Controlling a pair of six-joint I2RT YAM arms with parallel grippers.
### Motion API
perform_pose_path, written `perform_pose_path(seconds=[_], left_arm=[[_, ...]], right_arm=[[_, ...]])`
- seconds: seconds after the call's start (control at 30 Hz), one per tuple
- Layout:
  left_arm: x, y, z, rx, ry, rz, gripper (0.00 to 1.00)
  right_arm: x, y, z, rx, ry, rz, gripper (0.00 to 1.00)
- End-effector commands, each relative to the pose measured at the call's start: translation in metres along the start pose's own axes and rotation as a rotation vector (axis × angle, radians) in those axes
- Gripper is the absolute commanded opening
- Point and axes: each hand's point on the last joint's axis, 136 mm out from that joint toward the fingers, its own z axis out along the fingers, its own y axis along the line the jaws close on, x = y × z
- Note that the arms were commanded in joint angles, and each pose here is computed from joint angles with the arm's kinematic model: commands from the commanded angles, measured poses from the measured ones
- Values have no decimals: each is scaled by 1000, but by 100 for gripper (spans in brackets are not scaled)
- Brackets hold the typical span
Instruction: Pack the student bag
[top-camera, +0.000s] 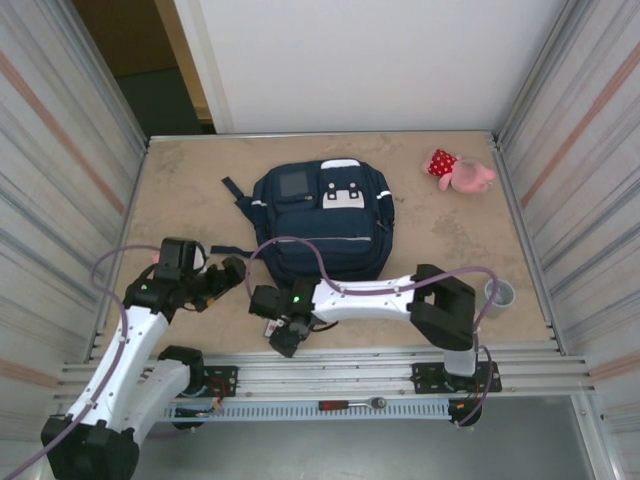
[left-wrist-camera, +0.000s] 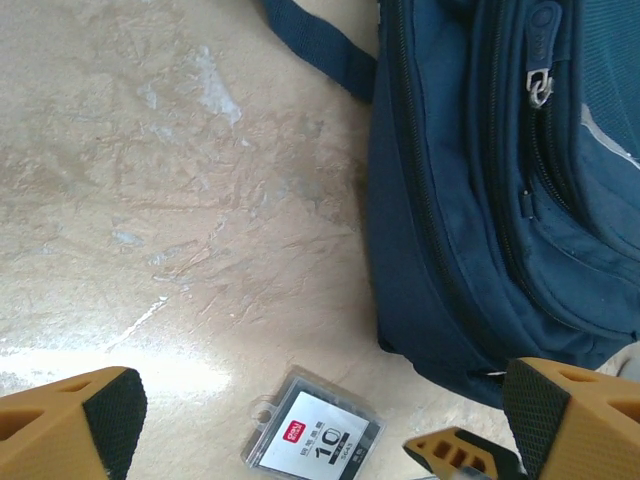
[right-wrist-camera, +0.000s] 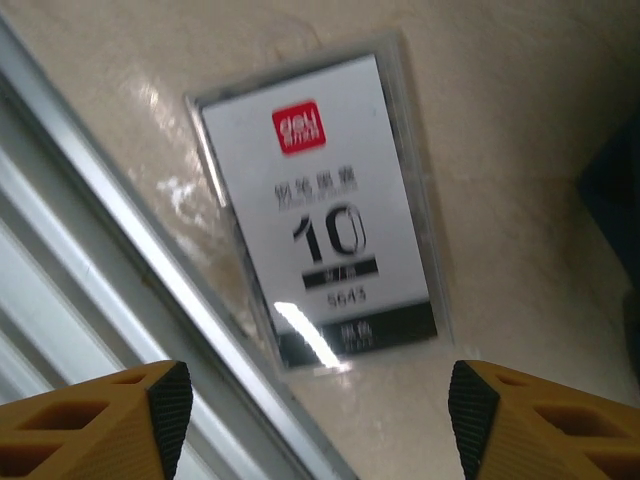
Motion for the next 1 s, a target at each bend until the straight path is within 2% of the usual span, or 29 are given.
perform_pose_path(seconds=[0.0,0.3,0.5,0.73,0.87,0.97], left_arm=[[-1,8,3,-26,-8,-30,95],[-13,6,4,-26,-58,-1,95],[-12,9,9,-29,-55,5,95],[-14,13,13,-36,-77,5,95],[-16,12,14,-32,-79,-1,94],[-17,9,14,-22,-81,10,94]], right_arm=[[-7,-4,5,65,11,-16,71],[-12,0,33,82,55,-66,74],[-5,0,44,29,99,-53,70],[5,-6,54,-8,158,-16,57],[12,-7,58,-9,189,-19,43],[9,-8,50,-1,167,-20,37]])
